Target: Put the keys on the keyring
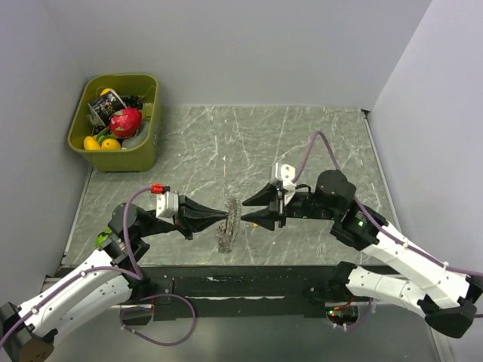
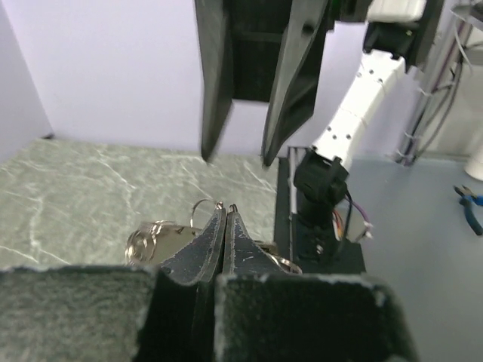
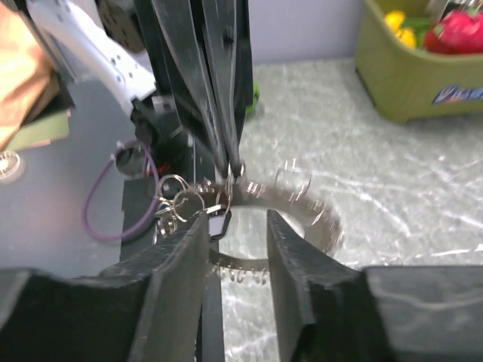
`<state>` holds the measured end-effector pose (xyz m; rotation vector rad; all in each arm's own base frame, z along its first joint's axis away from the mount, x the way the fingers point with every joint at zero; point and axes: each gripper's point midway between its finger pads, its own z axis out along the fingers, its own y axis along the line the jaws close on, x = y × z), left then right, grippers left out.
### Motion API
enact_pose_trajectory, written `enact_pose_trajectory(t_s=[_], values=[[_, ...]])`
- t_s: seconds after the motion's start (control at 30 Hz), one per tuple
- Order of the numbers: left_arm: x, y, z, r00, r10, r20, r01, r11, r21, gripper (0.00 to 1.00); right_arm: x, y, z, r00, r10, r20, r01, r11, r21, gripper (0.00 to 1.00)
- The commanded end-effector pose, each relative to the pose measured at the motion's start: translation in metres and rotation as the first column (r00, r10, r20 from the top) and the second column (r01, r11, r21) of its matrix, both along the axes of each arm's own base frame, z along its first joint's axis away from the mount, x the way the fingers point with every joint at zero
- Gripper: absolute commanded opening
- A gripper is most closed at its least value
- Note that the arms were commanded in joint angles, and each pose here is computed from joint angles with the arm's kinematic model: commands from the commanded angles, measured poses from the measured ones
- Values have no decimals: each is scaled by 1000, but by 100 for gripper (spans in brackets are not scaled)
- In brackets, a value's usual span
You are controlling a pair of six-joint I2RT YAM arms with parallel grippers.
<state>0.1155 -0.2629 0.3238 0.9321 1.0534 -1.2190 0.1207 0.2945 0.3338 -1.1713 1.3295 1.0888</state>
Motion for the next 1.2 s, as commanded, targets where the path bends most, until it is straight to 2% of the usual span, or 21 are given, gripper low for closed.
enact_pose_trajectory(t_s=[0.0, 0.13, 0.3, 0.53, 0.9, 1.17], values=[[-24, 4, 23, 990, -95, 106, 97, 995, -10, 1, 1, -2, 22, 1000, -27, 14, 26, 997, 71, 52], [-36, 5, 25, 980, -153, 128, 154, 988, 4, 1, -6, 2, 21, 1000, 25, -8, -24, 998, 64, 55], [-39, 6, 26, 977, -165, 133, 165, 986, 10, 1, -12, 4, 19, 998, 63, -9, -63, 996, 56, 46], [-37, 8, 27, 981, -139, 134, 140, 990, 6, 1, -14, 2, 19, 998, 63, -17, -62, 996, 64, 44], [-34, 8, 28, 983, -120, 141, 121, 993, 1, 1, -25, 17, 1, 977, 171, -127, -166, 985, 52, 26], [-34, 9, 30, 982, -115, 151, 117, 993, -5, 1, -28, 17, -11, 969, 182, -167, -178, 983, 42, 22]])
